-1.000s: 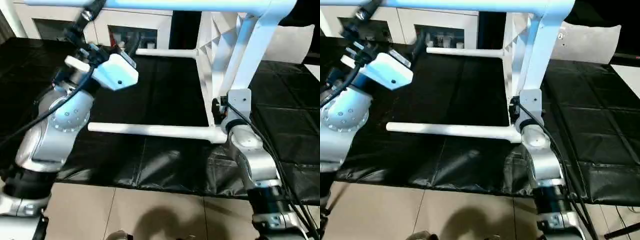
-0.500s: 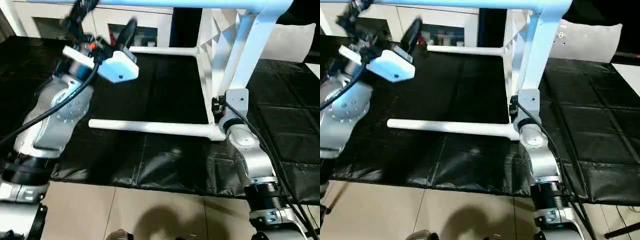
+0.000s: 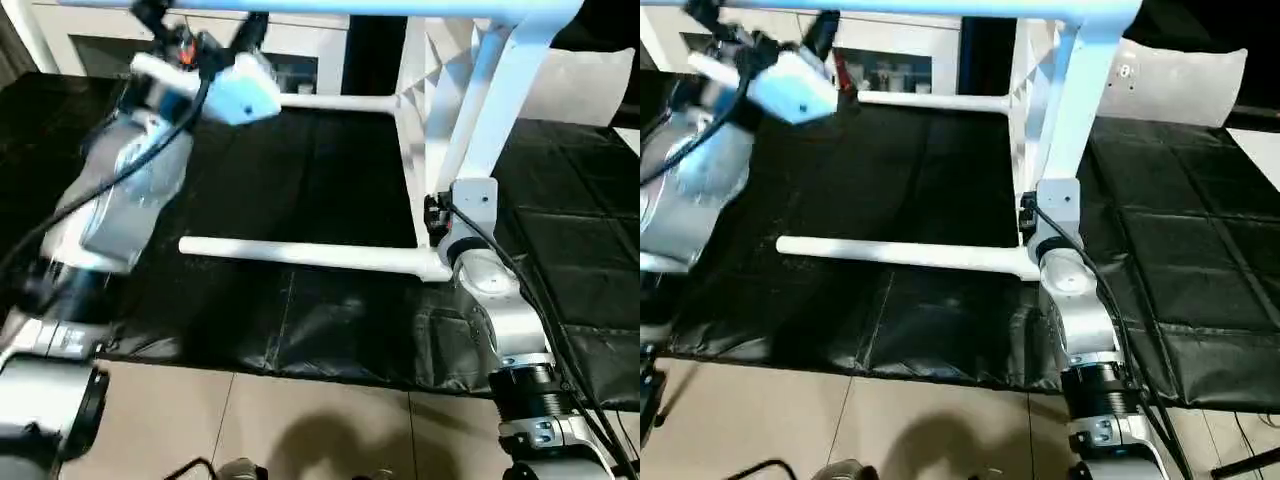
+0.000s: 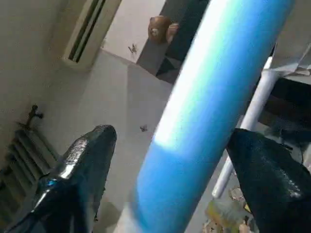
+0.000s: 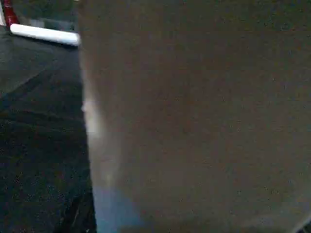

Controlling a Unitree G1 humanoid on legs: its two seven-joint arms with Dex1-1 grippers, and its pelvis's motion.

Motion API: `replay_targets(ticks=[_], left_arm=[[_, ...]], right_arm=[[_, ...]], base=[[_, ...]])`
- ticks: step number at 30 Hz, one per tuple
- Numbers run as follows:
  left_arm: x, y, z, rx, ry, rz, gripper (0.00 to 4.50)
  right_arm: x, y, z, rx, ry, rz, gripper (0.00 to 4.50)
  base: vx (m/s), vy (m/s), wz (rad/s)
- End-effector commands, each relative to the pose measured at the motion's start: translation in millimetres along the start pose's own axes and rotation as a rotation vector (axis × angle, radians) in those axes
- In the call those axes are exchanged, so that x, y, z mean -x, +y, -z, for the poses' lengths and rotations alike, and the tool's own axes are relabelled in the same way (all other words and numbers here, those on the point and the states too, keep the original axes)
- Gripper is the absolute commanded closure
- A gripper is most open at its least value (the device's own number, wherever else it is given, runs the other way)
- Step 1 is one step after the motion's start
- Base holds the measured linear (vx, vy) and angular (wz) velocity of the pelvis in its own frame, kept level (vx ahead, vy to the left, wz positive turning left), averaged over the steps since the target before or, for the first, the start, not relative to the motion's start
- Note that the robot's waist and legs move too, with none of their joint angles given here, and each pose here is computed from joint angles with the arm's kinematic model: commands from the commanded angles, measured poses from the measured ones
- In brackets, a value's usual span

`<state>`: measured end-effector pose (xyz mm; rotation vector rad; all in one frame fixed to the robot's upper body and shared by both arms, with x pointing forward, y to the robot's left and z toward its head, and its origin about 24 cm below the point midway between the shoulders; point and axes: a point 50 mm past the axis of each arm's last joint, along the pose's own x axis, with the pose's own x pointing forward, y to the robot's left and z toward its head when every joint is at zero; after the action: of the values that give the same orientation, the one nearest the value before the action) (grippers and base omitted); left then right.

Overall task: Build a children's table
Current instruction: Flip table

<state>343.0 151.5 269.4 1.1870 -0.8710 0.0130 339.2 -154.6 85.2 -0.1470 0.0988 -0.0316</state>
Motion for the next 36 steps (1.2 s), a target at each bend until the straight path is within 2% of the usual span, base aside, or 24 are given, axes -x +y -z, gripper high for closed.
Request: replay_targets(ticks=[1,3,5,12,15,16,17,19,20,21,25,26,29,31,35,36], left_arm=[[-5,-1.8,-3.0,0.024,-0.010,0.006,0.81],[-5,-3.5,-3.6,0.033,-0.012,0.015,0.80],[-5,-4.9,-4.1,0.042,-0.014,0.021,1.19],[-5,-10.8,-1.7,0.075,-0.010,0.091,1.75],[-5,-5.2,3.7,0.118,0.023,0.108,2.06],[-6,-3.1,3.7,0.197,0.041,0.142,2.10],[-6,-3.1,3.7,0.216,0.045,0.152,2.13],[-5,-2.4,4.2,0.323,0.074,0.192,2.18],[-3,-0.3,6.6,0.409,0.108,0.219,2.23],[-2,2.1,9.5,0.448,0.131,0.231,2.23],[2,7.1,17.1,0.523,0.178,0.264,2.25],[3,10.0,21.2,0.583,0.204,0.290,2.25],[5,12.0,23.2,0.627,0.218,0.319,2.31],[6,15.6,25.4,0.703,0.239,0.350,2.35],[9,16.7,27.1,0.764,0.268,0.372,2.42],[11,16.9,27.8,0.796,0.287,0.379,2.44]], right_arm=[[-0.1,-3.6,-0.4,0.059,-0.001,0.008,2.53],[-0.1,-4.1,-1.2,0.064,-0.003,0.009,2.53],[-0.1,-4.5,-1.6,0.068,-0.005,0.010,2.53],[0.7,-8.4,-6.3,0.132,-0.014,-0.017,2.53],[2.5,-14.1,-16.1,0.192,-0.040,-0.042,2.53],[3.0,-20.2,-23.8,0.231,-0.060,-0.054,2.53],[3.0,-21.9,-25.7,0.239,-0.064,-0.055,2.53],[2.6,-31.1,-37.1,0.279,-0.093,-0.063,2.53],[2.1,-39.6,-50.1,0.335,-0.123,-0.100,2.53],[1.9,-45.3,-59.2,0.366,-0.140,-0.134,2.53],[2.9,-59.8,-77.9,0.419,-0.138,-0.217,2.53],[5.0,-67.8,-89.0,0.421,-0.114,-0.284,2.53],[6.5,-72.7,-98.5,0.409,-0.104,-0.320,2.53],[6.4,-81.7,-116.0,0.425,-0.117,-0.331,2.53],[5.8,-88.0,-128.5,0.437,-0.135,-0.358,2.53],[6.3,-89.0,-132.0,0.444,-0.132,-0.395,1.97]], base=[[0.000,0.000,0.00],[0.000,0.000,0.00],[0.000,0.000,0.00],[0.000,0.000,0.00],[0.000,0.000,0.00],[0.000,0.000,0.00],[0.000,0.000,0.00],[0.000,0.000,0.00],[0.000,0.000,0.00],[0.000,0.000,0.00],[0.000,0.000,0.00],[0.000,0.000,0.00],[0.000,0.000,0.00],[0.000,0.000,0.00],[0.000,0.000,0.00],[0.000,0.000,0.00]])
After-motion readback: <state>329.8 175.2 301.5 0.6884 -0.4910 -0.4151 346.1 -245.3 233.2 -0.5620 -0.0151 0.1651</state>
